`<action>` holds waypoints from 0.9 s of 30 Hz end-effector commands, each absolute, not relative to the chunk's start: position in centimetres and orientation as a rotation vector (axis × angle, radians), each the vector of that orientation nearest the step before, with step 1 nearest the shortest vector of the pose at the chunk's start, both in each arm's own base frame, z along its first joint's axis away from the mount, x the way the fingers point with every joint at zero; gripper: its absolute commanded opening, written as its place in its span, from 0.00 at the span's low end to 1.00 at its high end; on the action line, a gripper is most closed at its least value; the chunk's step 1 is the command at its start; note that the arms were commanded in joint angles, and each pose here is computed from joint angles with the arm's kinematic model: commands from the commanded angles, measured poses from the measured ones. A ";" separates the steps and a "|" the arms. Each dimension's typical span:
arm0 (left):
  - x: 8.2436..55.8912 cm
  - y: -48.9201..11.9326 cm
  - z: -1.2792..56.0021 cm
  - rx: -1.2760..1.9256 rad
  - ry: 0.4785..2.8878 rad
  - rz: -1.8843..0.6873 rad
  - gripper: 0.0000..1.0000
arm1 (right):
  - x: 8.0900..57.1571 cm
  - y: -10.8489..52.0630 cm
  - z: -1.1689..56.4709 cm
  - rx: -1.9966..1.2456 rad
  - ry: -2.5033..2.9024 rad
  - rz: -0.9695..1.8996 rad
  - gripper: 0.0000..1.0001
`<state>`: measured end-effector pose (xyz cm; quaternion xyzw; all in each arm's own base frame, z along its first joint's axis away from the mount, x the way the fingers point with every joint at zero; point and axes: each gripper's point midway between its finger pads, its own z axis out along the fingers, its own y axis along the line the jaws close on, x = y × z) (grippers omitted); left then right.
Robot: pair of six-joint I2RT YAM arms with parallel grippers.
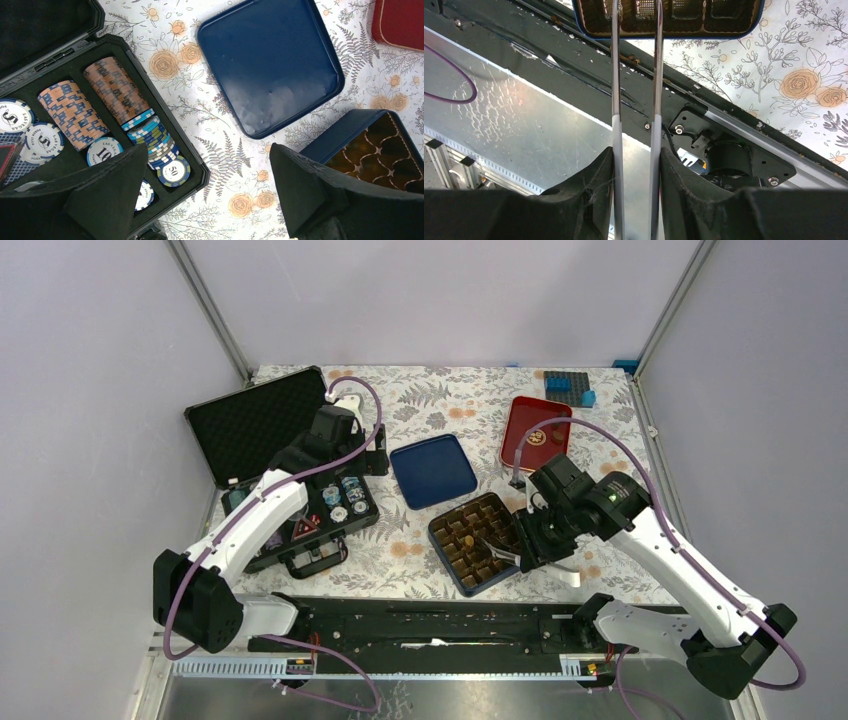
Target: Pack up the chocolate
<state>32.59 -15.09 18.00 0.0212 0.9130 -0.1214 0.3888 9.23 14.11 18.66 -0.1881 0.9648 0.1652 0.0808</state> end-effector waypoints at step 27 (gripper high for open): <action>33.3 -15.3 19.3 0.033 2.277 -0.330 0.99 | 10.3 15.4 19.5 -0.628 2.809 0.496 0.28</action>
